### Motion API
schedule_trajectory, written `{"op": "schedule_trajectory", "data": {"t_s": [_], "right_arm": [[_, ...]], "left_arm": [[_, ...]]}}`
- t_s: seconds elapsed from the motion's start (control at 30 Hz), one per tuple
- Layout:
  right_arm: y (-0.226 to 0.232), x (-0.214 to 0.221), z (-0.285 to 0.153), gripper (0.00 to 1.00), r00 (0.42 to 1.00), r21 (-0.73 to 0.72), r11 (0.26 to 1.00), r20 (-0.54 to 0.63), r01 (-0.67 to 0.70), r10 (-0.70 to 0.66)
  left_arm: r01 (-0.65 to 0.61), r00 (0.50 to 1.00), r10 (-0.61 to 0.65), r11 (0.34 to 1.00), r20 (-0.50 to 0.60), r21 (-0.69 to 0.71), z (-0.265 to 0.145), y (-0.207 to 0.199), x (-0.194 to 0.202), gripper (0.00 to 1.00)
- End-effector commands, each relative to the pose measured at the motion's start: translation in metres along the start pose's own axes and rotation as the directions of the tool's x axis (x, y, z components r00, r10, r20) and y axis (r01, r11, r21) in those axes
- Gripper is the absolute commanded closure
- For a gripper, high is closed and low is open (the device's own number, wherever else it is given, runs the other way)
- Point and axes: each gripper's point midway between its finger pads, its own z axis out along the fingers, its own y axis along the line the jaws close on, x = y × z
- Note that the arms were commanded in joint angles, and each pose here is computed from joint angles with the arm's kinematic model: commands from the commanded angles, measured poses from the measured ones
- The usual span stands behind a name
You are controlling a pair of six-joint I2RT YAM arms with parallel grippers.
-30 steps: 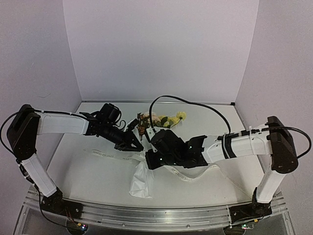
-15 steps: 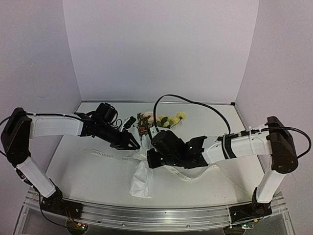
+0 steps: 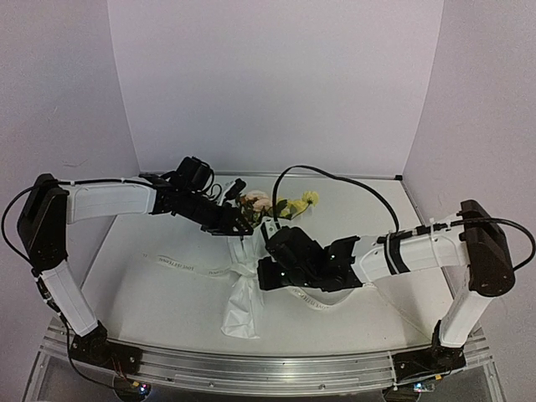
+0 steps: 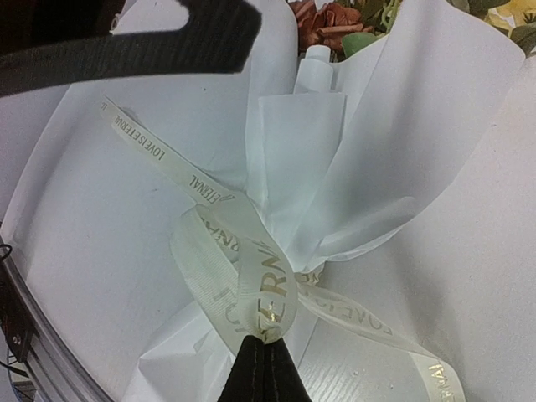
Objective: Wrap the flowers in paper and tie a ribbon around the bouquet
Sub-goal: Cross the half-tied ribbon over the folded bouquet.
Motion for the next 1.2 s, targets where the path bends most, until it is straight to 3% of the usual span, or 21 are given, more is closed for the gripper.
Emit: {"op": "schedule_trajectory", "data": {"t_s": [0.0,0.67,1.17], "right_arm": [[0.002,-0.012,-0.012,1.00,0.997,-0.011,0.999,0.056,-0.045,0.046],[0.019,-0.032,-0.012,1.00,0.993,-0.089,0.995,0.099,-0.052,0.061],[0.023,-0.037,-0.009,1.00,0.994,-0.086,0.996,0.101,-0.038,0.047]], "left_arm": [[-0.030,0.999,0.032,0.998,-0.036,0.051,-0.004,-0.009,0.015,0.57],[-0.079,0.997,0.076,0.982,0.023,0.170,0.004,-0.026,0.027,0.55],[-0.037,0.999,0.041,0.975,-0.015,0.217,0.015,-0.031,0.036,0.60]]}}
